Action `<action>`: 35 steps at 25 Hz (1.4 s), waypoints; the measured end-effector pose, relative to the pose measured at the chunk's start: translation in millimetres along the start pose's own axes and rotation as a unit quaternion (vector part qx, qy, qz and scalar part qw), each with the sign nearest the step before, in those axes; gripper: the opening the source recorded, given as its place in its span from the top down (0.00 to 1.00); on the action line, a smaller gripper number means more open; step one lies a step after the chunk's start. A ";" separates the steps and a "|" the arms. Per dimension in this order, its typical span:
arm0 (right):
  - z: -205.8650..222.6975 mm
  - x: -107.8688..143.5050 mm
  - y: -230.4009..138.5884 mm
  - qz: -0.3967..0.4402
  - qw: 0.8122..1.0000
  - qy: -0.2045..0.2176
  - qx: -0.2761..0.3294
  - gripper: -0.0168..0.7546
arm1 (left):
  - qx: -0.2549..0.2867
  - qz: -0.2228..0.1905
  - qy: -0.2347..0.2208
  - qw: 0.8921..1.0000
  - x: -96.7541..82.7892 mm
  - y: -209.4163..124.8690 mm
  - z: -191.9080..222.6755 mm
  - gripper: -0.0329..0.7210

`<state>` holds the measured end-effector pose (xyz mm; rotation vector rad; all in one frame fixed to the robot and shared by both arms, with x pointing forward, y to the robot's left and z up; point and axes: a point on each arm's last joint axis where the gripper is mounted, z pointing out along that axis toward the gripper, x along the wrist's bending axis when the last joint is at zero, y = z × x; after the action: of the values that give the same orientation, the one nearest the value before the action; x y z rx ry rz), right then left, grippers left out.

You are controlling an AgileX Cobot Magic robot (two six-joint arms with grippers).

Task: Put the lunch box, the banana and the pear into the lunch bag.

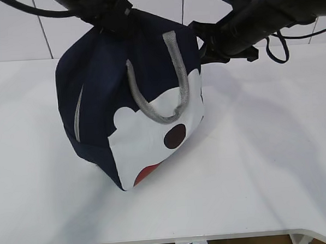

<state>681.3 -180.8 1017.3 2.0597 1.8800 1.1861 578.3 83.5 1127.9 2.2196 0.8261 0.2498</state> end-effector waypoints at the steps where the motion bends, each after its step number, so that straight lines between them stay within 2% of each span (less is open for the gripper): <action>1: 0.4 0.0 0.5 -0.003 1.000 0.000 -0.001 0.98 | 0.001 -0.001 0.000 1.000 0.6 -0.4 1.9 0.94; 6: -0.5 2.2 6.4 -0.028 1.000 0.000 -0.011 0.96 | 0.005 -0.006 0.001 1.000 5.2 -1.7 15.3 0.94; 8: -2.2 3.8 9.7 -0.036 0.999 0.001 -0.017 0.90 | 0.000 -0.008 0.001 1.000 5.0 -0.6 15.0 0.94; 10: -4.1 3.2 13.5 -0.038 0.999 0.000 -0.025 0.80 | 0.000 -0.008 0.001 1.000 5.0 -0.6 15.0 0.94; 13: -6.7 4.3 18.5 -0.044 0.998 0.000 -0.035 0.52 | 0.004 -0.026 -0.011 1.000 8.3 -3.7 32.9 0.94; 16: -9.8 6.2 21.9 -0.087 0.996 -0.005 -0.032 0.36 | 0.001 -0.035 -0.020 0.999 7.7 -3.0 35.4 0.93; 20: -17.6 12.4 26.2 -0.156 0.988 -0.004 -0.008 0.33 | 0.003 -0.046 -0.029 0.999 8.2 -4.5 42.5 0.86; 21: -22.1 15.0 27.4 -0.179 0.984 -0.005 0.010 0.33 | 0.003 -0.046 -0.030 0.998 8.0 -4.4 42.4 0.74; 26: -41.2 22.5 34.0 -0.232 0.971 -0.019 0.055 0.33 | 0.020 -0.045 -0.041 0.998 5.8 -6.5 41.4 0.74; 27: -47.4 24.7 34.9 -0.240 0.968 -0.022 0.068 0.33 | 0.038 -0.044 -0.052 0.997 3.6 -9.7 41.0 0.74; 30: -61.8 29.6 37.8 -0.259 0.961 -0.028 0.099 0.33 | 0.038 -0.044 -0.052 0.997 3.6 -9.7 41.0 0.74; 31: -65.7 31.2 38.9 -0.262 0.959 -0.029 0.106 0.33 | 0.049 -0.045 -0.061 0.996 0.1 2.1 25.5 0.40; 33: -78.5 34.6 40.7 -0.276 0.952 -0.036 0.130 0.33 | 0.048 -0.041 -0.053 0.997 0.3 9.0 17.1 0.35; 34: -83.3 36.3 41.7 -0.279 0.950 -0.037 0.135 0.33 | 0.071 -0.057 -0.058 0.994 -1.3 6.5 14.8 0.34; 35: -87.9 38.8 44.5 -0.282 0.950 -0.037 0.130 0.33 | 0.056 -0.039 -0.038 0.997 1.1 15.6 5.8 0.32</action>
<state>661.3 -192.5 1120.6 1.4541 2.4535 0.7389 589.2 72.8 1134.7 2.2800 0.9031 0.0831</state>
